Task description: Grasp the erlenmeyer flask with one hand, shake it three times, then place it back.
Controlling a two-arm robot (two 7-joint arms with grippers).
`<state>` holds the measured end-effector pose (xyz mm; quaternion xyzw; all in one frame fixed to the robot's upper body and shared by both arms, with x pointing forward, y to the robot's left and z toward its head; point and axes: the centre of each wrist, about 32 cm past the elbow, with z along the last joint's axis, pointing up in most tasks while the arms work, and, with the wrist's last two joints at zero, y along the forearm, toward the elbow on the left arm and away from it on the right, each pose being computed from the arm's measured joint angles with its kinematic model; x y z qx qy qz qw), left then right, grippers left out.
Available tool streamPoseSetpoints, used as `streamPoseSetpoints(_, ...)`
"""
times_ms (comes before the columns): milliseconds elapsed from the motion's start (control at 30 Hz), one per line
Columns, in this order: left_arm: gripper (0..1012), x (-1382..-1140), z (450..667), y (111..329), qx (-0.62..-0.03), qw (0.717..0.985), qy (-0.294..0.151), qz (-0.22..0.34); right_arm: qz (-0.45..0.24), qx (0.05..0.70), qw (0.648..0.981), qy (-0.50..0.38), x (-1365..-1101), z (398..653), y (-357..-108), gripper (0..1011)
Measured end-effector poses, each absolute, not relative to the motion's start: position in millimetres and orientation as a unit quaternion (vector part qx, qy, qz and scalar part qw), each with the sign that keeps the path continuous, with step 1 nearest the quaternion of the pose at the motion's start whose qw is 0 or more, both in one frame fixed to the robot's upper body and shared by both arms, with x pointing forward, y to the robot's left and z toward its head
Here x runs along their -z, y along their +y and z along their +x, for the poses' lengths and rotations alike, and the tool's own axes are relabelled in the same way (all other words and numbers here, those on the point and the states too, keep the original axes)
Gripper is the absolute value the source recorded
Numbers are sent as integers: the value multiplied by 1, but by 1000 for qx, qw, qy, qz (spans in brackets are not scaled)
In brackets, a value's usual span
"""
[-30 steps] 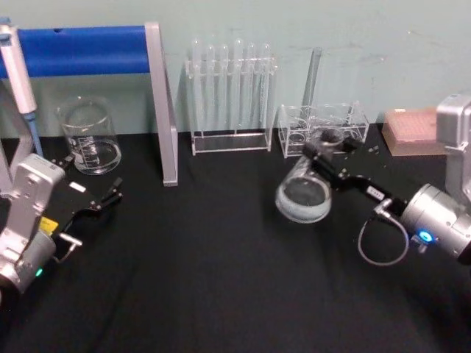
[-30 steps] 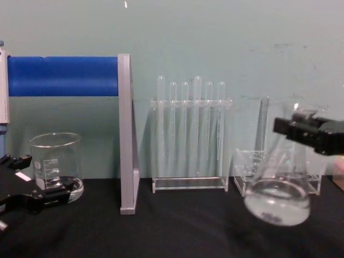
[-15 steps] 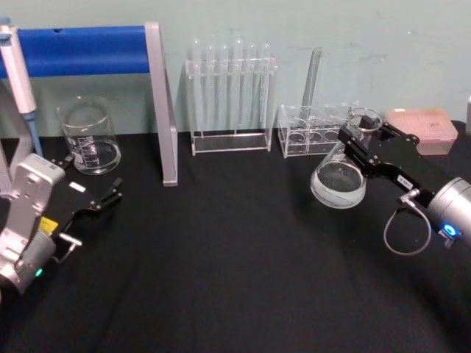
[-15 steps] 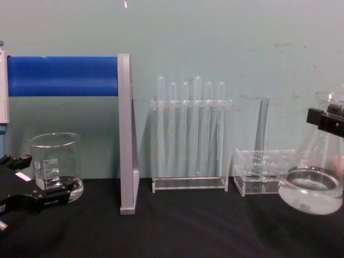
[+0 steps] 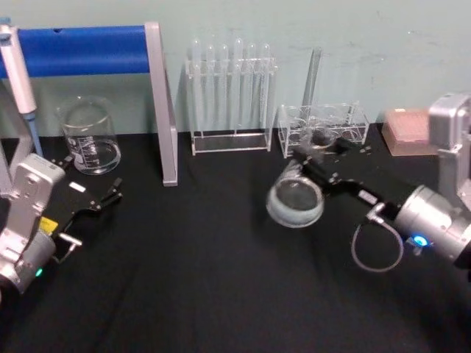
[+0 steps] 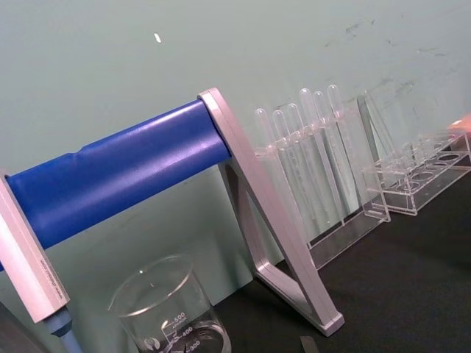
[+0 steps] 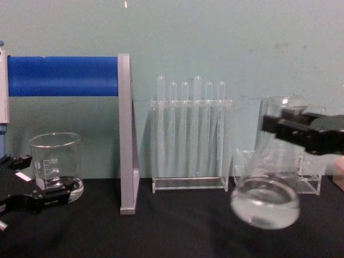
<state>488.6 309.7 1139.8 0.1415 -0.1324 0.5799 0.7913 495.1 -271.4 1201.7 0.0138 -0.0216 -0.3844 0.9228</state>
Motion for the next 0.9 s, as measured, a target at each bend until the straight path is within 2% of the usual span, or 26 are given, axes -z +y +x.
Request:
streamPoseSetpoints(300, 1001, -1140, 489, 310, -580, 791, -132, 142, 13, 268, 963, -20, -1201, 497, -243, 449)
streamPoseSetpoints(533, 1001, -1140, 489, 310, -580, 791, -132, 142, 12, 219, 976, -19, -1200, 498, -231, 449)
streamPoseSetpoints(700, 1001, -1140, 489, 310, -580, 791, -132, 141, 13, 213, 977, -18, -1199, 498, -230, 449)
streamPoseSetpoints(900, 1001, -1140, 489, 310, -580, 791, -132, 141, 16, 244, 969, -19, -1199, 499, -237, 449)
